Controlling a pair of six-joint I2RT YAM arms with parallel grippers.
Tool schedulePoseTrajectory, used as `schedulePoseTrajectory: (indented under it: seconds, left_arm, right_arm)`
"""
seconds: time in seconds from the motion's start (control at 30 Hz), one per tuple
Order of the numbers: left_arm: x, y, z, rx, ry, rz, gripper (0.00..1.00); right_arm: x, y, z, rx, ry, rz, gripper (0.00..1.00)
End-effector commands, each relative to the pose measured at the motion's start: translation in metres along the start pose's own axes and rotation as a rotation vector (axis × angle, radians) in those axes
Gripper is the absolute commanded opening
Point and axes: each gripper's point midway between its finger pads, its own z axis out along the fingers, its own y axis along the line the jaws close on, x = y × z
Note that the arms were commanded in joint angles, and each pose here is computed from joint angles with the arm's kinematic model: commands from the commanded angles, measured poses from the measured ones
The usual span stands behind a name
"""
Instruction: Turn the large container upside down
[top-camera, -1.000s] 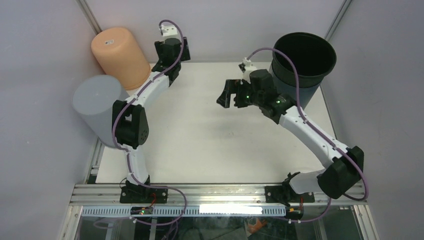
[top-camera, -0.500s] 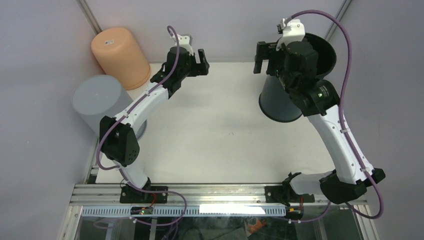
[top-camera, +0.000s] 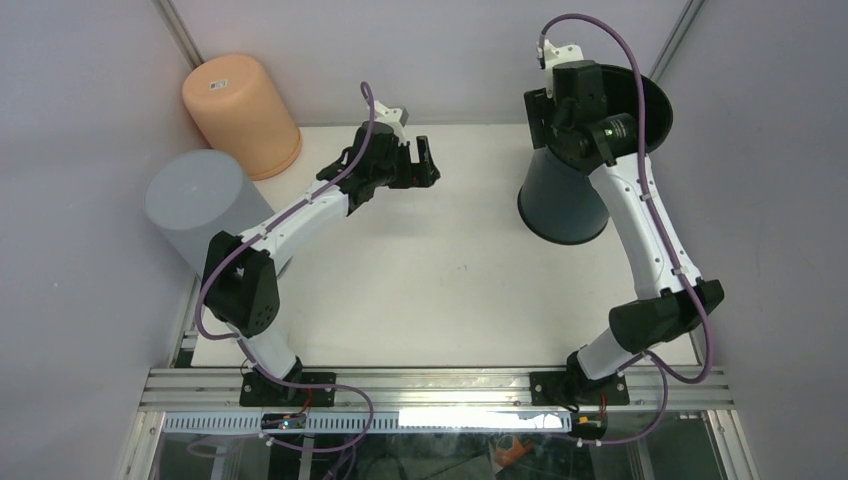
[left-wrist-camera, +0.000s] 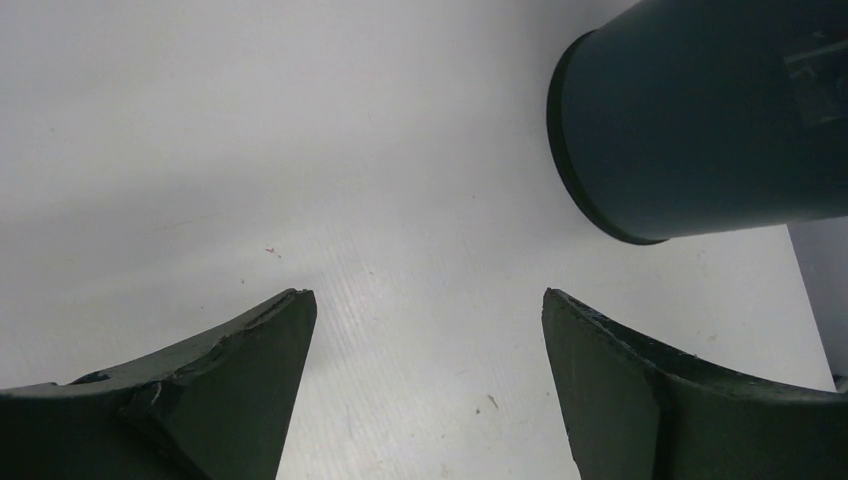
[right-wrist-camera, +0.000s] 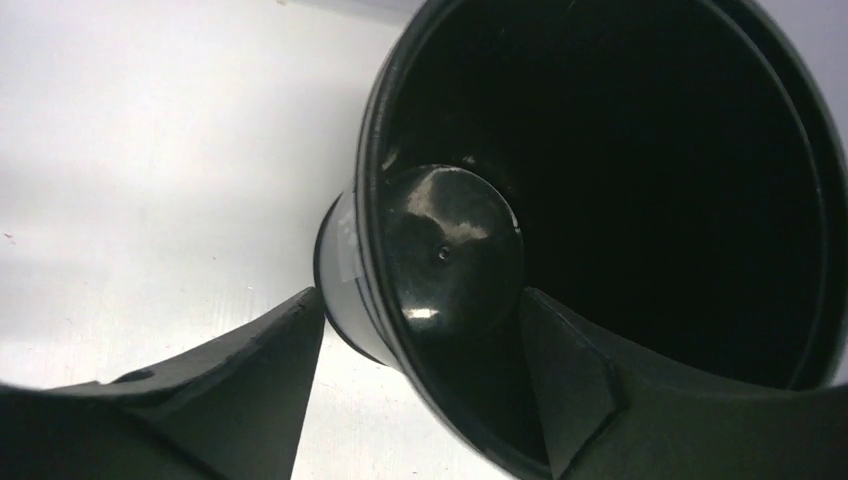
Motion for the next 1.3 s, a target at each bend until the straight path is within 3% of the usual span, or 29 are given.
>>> schedulePoseTrajectory:
  seconds: [0.0, 0.17, 0.3, 0.37, 0.53, 0.87, 1.03, 1.27]
  left_arm:
    - [-0.018, -0.028, -0.025, 0.095, -0.048, -0.009, 0.87]
    - [-0.016, -0.028, -0.026, 0.095, -0.043, -0.006, 0.87]
    - [-0.018, -0.028, -0.03, 0.094, -0.047, 0.0, 0.87]
    - [-0.02, -0.03, -0.033, 0.098, -0.054, 0.004, 0.87]
    - [-0.031, -0.044, -0.043, 0.148, -0.063, -0.003, 0.87]
    - [-0.067, -0.1, -0.079, 0.334, -0.115, -0.085, 0.87]
    - [-0.075, -0.107, -0.09, 0.362, -0.138, -0.11, 0.86]
    - [-0.062, -0.101, -0.085, 0.349, -0.109, -0.11, 0.86]
  right_arm:
    - [-0.005, -0.008, 0.001, -0.055, -0.014, 0.009, 0.7]
    - [0.01, -0.002, 0.018, -0.094, 0.038, -0.02, 0.46]
    - [0.004, 0.007, 0.015, -0.157, 0.029, -0.009, 0.1]
    - [-0.005, 0.012, 0.007, -0.202, 0.005, 0.016, 0.0]
    - [-0.043, 0.032, -0.03, -0.311, -0.094, 0.07, 0.0]
    - [-0.084, 0.125, -0.082, -0.4, -0.192, 0.01, 0.0]
    - [-0.097, 0.141, -0.088, -0.401, -0.237, -0.028, 0.0]
    - [-0.148, 0.129, -0.138, -0.415, -0.48, 0.011, 0.0]
